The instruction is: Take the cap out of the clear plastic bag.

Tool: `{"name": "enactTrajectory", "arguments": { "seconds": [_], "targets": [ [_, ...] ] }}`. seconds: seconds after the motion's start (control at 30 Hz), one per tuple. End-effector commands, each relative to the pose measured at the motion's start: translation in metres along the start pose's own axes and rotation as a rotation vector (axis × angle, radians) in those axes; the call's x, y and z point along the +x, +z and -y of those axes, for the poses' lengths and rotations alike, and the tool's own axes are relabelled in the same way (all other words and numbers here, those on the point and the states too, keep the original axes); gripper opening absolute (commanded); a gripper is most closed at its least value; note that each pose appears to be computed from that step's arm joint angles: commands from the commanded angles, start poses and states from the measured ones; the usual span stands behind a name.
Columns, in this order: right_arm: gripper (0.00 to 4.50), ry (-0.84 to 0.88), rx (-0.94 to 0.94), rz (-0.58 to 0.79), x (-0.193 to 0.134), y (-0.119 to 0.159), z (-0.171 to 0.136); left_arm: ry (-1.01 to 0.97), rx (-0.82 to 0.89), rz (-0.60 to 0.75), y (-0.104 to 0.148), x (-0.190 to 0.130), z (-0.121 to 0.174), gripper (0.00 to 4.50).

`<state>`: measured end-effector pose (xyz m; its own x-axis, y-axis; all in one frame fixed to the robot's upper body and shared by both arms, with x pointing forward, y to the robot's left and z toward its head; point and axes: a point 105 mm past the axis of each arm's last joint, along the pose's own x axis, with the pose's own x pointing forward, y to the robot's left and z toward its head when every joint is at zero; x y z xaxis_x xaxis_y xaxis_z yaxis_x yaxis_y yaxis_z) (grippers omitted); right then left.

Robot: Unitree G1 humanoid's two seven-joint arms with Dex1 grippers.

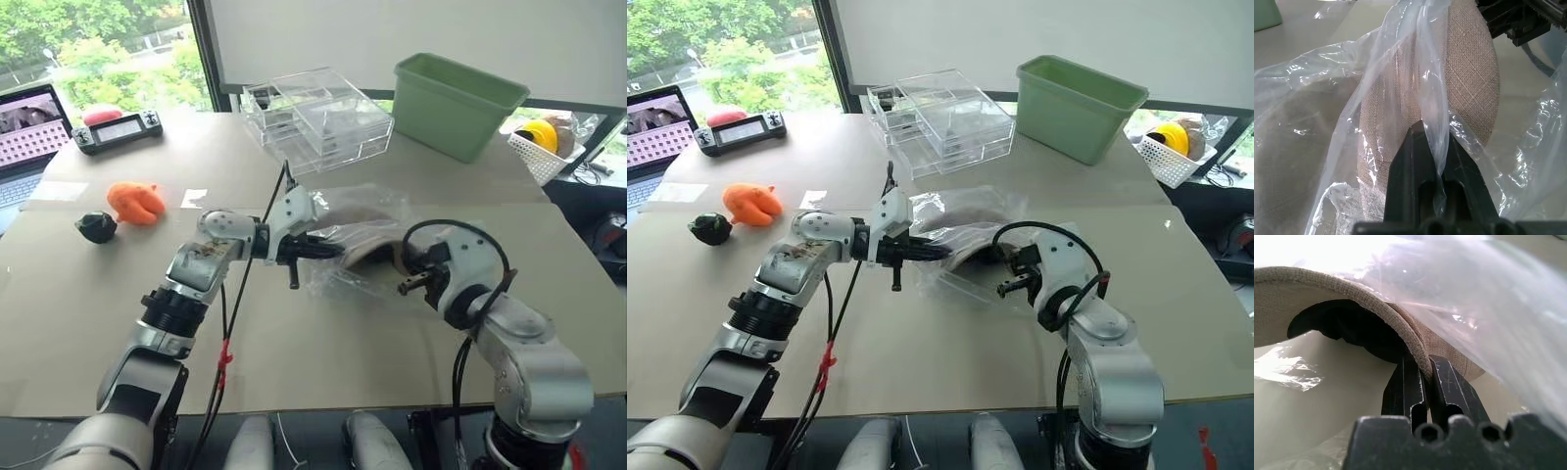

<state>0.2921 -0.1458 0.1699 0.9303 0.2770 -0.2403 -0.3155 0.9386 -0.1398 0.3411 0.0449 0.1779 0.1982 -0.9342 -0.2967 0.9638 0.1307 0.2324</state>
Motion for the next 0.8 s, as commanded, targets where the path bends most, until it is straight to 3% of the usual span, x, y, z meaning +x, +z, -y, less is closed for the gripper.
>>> {"name": "enactTrajectory", "arguments": {
  "seconds": [0.03,0.23,0.4,0.7,0.8],
  "targets": [
    [0.04,0.131,-0.085,0.164,-0.010,0.034,-0.026,-0.033,-0.008,-0.028,-0.006,0.005,0.007,0.00],
    [0.04,0.274,0.107,0.317,-0.035,0.063,-0.028,-0.023,-0.005,-0.030,-0.006,0.005,0.005,0.00],
    [0.04,0.489,0.215,0.499,-0.062,0.093,-0.033,-0.020,-0.005,-0.027,-0.006,0.005,0.005,0.00],
    [0.04,0.835,0.304,0.751,-0.109,0.103,-0.061,-0.017,-0.004,-0.025,-0.006,0.006,0.004,0.00],
    [0.04,0.882,0.371,0.833,-0.132,0.107,-0.053,-0.018,-0.003,-0.026,-0.006,0.007,0.003,0.00]
  ]
}}
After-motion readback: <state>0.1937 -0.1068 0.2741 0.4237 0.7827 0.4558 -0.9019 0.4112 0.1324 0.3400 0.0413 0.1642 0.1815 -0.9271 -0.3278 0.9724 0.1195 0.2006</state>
